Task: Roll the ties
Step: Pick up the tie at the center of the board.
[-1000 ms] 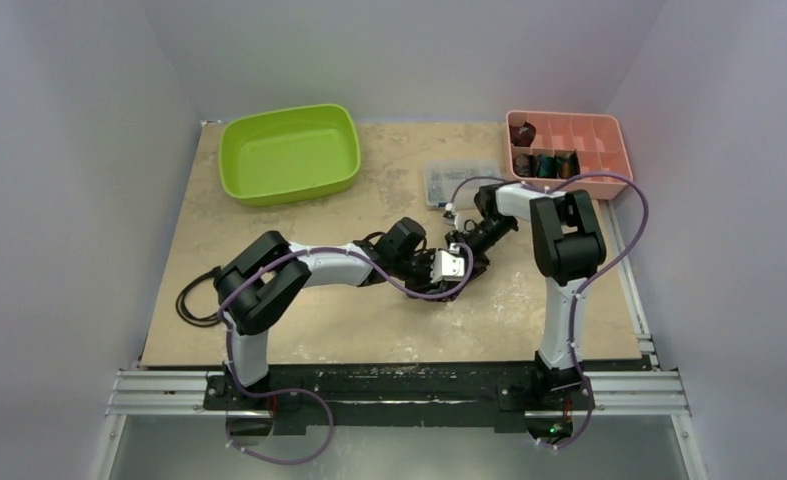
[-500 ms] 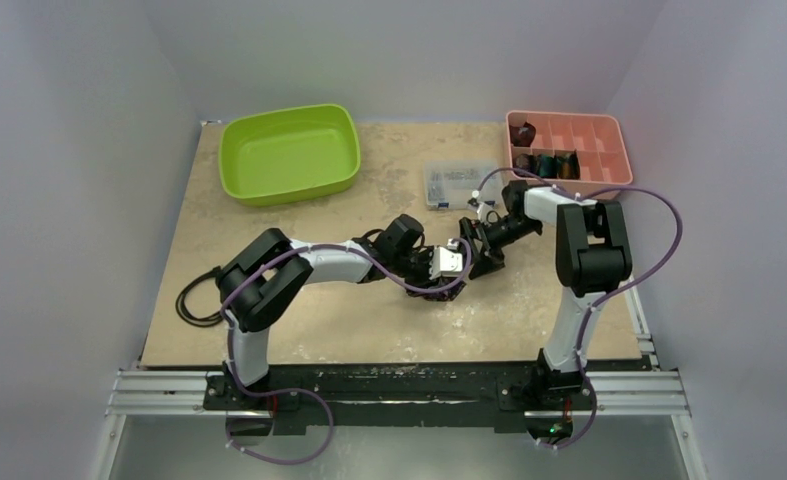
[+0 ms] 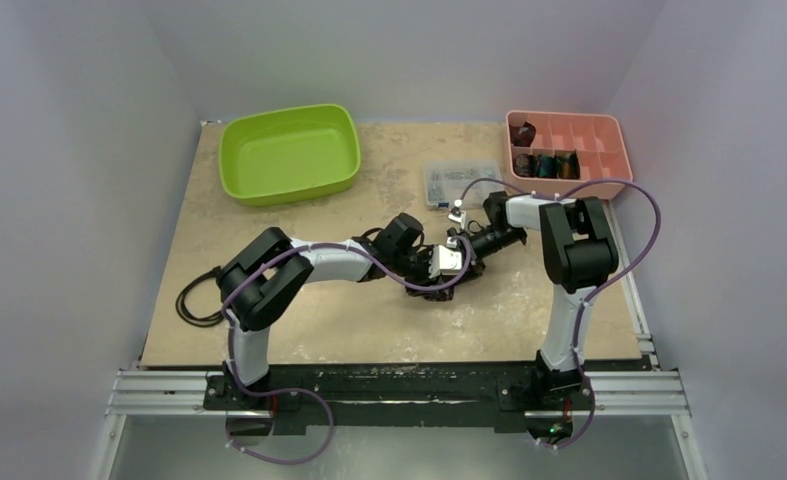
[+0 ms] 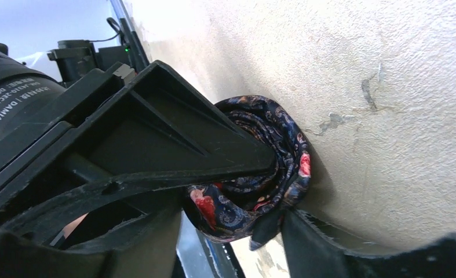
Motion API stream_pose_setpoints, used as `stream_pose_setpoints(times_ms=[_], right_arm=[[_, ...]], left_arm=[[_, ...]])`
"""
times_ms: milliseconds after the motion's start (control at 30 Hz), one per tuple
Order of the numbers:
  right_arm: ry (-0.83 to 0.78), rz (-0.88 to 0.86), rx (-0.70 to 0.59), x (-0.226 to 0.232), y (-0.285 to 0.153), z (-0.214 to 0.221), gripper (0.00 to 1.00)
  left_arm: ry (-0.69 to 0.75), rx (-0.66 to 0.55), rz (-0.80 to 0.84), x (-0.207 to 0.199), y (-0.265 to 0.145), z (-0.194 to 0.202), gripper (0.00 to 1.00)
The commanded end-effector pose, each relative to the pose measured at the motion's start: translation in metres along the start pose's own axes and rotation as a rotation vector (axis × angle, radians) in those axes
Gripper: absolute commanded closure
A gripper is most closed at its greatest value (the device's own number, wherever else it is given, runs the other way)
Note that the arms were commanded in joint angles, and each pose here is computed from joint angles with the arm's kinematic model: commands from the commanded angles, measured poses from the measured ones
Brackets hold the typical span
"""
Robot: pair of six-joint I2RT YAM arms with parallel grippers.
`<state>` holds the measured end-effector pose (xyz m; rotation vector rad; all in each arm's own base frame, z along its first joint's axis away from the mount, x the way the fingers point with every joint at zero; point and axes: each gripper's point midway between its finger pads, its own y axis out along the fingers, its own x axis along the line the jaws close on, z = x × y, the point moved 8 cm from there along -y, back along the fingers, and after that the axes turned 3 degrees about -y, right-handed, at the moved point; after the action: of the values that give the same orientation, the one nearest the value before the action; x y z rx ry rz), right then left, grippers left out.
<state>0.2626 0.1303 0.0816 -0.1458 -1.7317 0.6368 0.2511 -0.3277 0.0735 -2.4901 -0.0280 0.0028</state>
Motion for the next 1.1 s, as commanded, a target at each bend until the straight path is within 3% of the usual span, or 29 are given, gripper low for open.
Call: stream_pose_setpoints(times_ms=[0,100,233,333,433,567,633,733,933,1033,1067], right_arm=[[-0.049,-0.060,-0.032,0.014,-0.005,-0.001,0.44],[-0.047,-0.052,-0.057,0.015,-0.007,-0.007,0.52],[-0.044,-0.040,-0.072,0.018,-0.009,-0.010,0.71],[-0.040,-0.028,-0.068,0.017,-0.009,-0.009,0.99],[-0.027,-0.003,-0.056,0.012,-0.008,-0.006,1.00],[-0.033,0.015,-0.052,0.012,-0.008,-0.006,1.00],[-0.041,0.019,-0.050,0.012,-0.009,-0.007,1.00],[-0.055,0.006,-0.040,0.014,-0.008,-0.006,1.00],[-0.106,-0.018,-0.027,0.026,-0.007,-0.008,1.00],[-0.117,-0.022,-0.036,0.031,-0.010,-0.010,1.00],[-0.123,-0.018,-0.041,0.033,-0.011,-0.011,1.00]], left_arm=[[-0.135,0.234,0.007,-0.010,0.000,0.062,0.79],[-0.135,0.235,0.006,-0.010,0.000,0.061,0.78],[-0.133,0.237,0.005,-0.010,-0.001,0.062,0.78],[-0.133,0.238,0.001,-0.010,-0.001,0.062,0.73],[-0.149,0.212,-0.015,-0.008,-0.003,0.059,0.50],[-0.149,0.067,-0.053,-0.001,-0.013,0.044,0.09],[-0.125,-0.005,-0.067,0.001,-0.017,0.033,0.05],[-0.098,-0.068,-0.048,0.002,-0.016,0.022,0.02],[-0.055,-0.051,0.015,-0.001,0.003,0.020,0.00],[-0.050,-0.033,0.055,-0.005,0.005,0.021,0.15],[-0.046,-0.029,0.065,-0.006,0.004,0.021,0.26]])
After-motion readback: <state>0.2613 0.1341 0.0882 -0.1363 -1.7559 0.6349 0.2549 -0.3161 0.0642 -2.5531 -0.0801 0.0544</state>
